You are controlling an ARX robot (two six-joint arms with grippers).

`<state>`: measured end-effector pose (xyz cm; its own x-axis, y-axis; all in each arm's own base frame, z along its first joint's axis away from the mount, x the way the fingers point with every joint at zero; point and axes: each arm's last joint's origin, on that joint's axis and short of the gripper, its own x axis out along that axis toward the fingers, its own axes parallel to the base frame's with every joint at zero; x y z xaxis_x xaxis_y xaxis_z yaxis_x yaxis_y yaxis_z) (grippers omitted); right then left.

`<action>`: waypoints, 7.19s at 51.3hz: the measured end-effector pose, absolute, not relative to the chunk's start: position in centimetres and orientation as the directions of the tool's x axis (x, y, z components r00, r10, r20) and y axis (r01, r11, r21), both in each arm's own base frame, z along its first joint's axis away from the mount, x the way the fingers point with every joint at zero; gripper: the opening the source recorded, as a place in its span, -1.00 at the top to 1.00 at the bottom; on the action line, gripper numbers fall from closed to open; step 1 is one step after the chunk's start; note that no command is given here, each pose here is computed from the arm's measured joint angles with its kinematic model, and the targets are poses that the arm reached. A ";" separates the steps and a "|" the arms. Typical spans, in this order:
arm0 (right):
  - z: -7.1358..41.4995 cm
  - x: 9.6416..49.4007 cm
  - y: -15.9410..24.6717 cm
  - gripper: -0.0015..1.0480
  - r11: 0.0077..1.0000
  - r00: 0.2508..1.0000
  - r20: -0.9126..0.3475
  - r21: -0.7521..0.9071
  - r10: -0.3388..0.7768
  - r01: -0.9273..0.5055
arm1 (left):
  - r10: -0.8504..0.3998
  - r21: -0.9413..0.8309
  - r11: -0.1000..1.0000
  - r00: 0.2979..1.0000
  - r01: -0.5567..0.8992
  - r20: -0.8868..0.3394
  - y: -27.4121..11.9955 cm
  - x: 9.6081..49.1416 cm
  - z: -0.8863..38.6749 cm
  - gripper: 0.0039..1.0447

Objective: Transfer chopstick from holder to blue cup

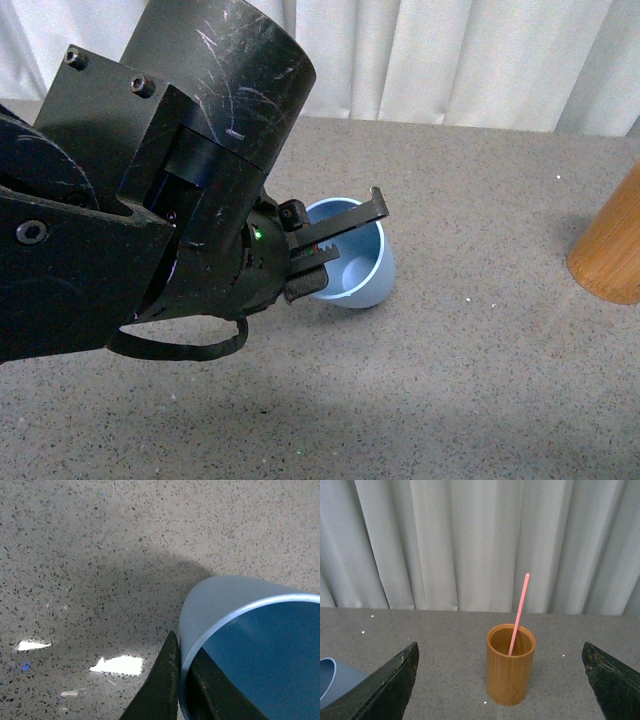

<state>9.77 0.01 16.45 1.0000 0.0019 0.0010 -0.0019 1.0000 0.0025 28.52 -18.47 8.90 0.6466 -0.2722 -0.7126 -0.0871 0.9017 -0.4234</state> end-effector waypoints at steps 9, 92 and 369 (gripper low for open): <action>16.5 9.8 0.0 -0.81 1.000 1.000 0.001 0.002 0.002 -0.002 | -0.276 -0.423 0.903 0.643 -0.082 -0.714 -18.7 28.4 8.8 0.52; 16.5 9.8 0.0 -0.81 1.000 1.000 0.001 0.002 0.000 0.000 | -0.023 -0.066 0.998 1.000 0.022 -0.010 -7.7 23.1 15.5 0.30; 12.5 35.3 -3.9 0.95 0.960 0.833 -0.501 0.014 -0.234 0.278 | -0.001 -0.005 1.000 1.000 0.001 0.017 0.0 9.7 17.0 -0.88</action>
